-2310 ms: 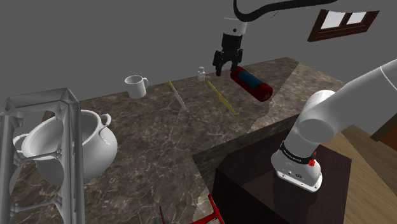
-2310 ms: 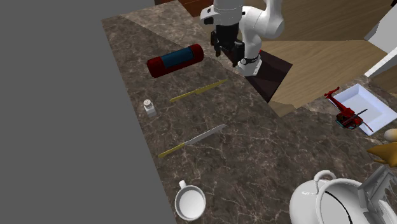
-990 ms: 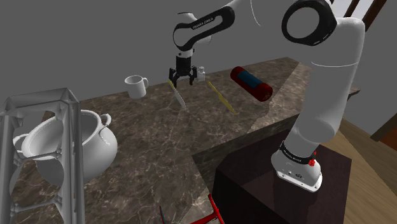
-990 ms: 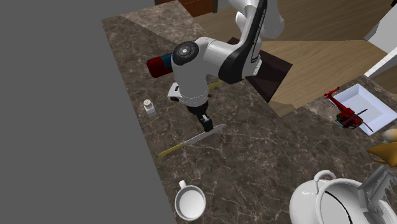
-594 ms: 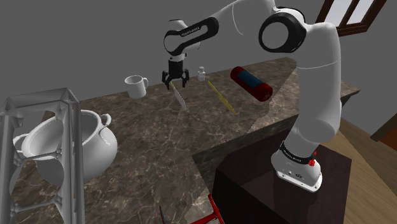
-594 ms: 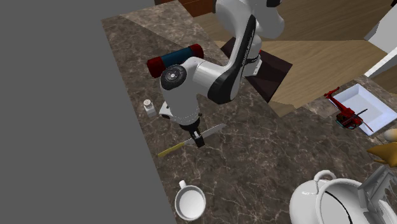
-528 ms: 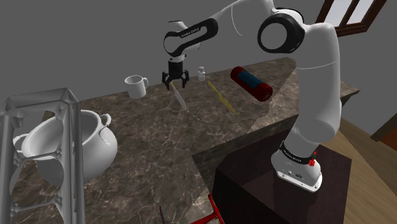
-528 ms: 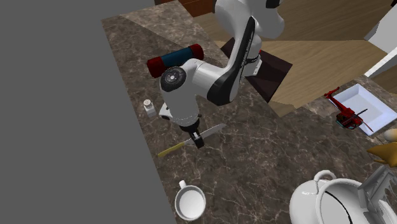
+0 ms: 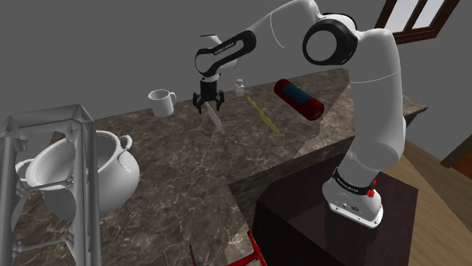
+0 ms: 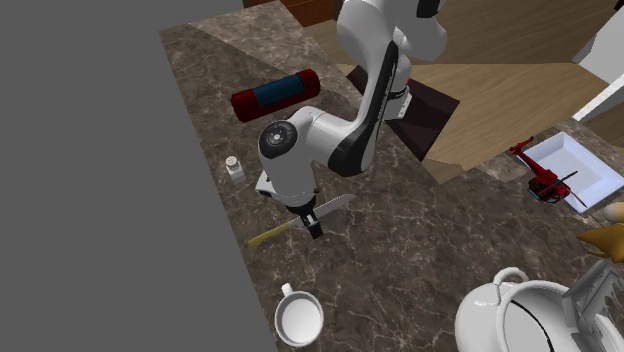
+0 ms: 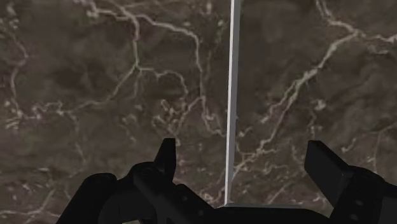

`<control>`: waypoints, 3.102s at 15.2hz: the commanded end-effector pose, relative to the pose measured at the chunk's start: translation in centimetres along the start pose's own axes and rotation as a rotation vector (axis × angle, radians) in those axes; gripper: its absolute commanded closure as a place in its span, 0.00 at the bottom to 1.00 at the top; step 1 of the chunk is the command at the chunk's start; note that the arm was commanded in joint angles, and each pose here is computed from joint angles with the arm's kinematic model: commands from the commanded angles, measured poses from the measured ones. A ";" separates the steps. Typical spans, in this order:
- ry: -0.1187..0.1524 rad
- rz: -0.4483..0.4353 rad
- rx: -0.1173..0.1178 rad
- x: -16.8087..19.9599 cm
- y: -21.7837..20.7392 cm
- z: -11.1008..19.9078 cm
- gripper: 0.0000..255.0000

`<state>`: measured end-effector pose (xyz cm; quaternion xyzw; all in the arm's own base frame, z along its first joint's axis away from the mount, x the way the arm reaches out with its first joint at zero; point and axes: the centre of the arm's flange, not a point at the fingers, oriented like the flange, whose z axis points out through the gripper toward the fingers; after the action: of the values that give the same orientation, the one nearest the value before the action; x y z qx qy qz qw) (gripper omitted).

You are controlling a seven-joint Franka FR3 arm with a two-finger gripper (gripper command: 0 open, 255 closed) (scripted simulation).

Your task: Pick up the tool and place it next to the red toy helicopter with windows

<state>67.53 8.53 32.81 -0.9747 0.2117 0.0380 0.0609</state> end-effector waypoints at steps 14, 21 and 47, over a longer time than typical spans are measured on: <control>0.000 0.000 0.000 0.0 0.0 0.1 1.00; 0.000 0.000 0.000 -0.3 -0.3 -3.0 1.00; 0.000 0.000 0.000 -1.6 -1.7 -16.5 1.00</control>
<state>67.53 8.61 48.98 -0.9747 0.2117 0.0375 0.0610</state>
